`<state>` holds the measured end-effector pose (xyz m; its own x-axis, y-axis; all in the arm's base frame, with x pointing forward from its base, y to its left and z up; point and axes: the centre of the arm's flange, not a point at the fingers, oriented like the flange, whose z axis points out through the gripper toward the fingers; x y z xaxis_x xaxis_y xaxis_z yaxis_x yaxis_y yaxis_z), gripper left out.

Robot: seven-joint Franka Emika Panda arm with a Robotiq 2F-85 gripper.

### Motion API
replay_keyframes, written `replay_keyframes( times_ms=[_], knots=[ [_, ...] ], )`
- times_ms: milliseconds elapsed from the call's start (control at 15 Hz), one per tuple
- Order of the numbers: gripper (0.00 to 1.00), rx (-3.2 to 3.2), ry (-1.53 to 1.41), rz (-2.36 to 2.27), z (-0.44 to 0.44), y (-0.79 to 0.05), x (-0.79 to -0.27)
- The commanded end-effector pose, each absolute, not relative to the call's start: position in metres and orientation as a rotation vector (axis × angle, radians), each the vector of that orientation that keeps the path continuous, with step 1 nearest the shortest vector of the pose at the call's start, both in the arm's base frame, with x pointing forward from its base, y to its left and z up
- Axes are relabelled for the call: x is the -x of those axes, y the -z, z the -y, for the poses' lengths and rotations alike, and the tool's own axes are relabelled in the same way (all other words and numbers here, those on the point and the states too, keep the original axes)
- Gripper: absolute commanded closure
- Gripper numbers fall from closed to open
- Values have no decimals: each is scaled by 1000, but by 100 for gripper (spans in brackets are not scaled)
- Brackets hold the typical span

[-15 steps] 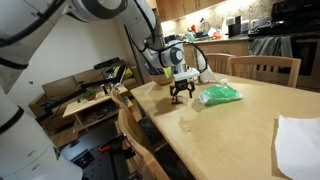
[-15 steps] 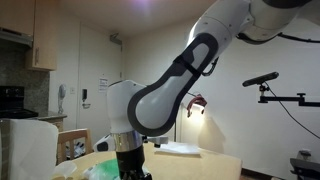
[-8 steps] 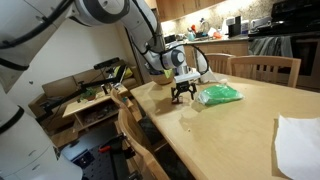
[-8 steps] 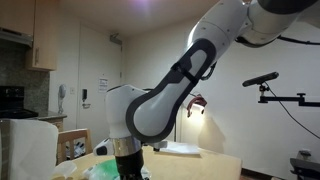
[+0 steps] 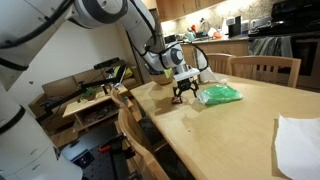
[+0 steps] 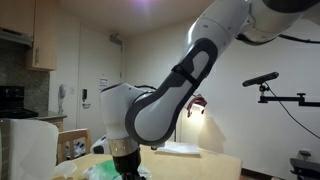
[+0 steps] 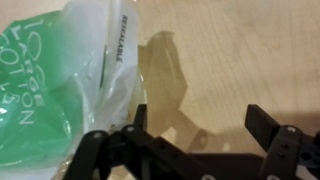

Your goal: Place the green plastic upright on the left side of the table

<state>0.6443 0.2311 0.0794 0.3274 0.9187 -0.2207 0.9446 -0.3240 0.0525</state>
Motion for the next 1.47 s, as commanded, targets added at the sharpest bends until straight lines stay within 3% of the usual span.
replay_keyframes(
  times_ms=[0,1200,1267,1333,1400],
  knots=[
    [0,-2349,227,-1695,-239,-77,-653],
    [0,-2317,274,-1661,-242,-57,-666],
    [6,-2317,273,-1656,-242,-57,-667],
    [26,-2312,274,-1658,-242,-56,-668],
    [30,-2308,275,-1657,-242,-56,-668]
  ],
)
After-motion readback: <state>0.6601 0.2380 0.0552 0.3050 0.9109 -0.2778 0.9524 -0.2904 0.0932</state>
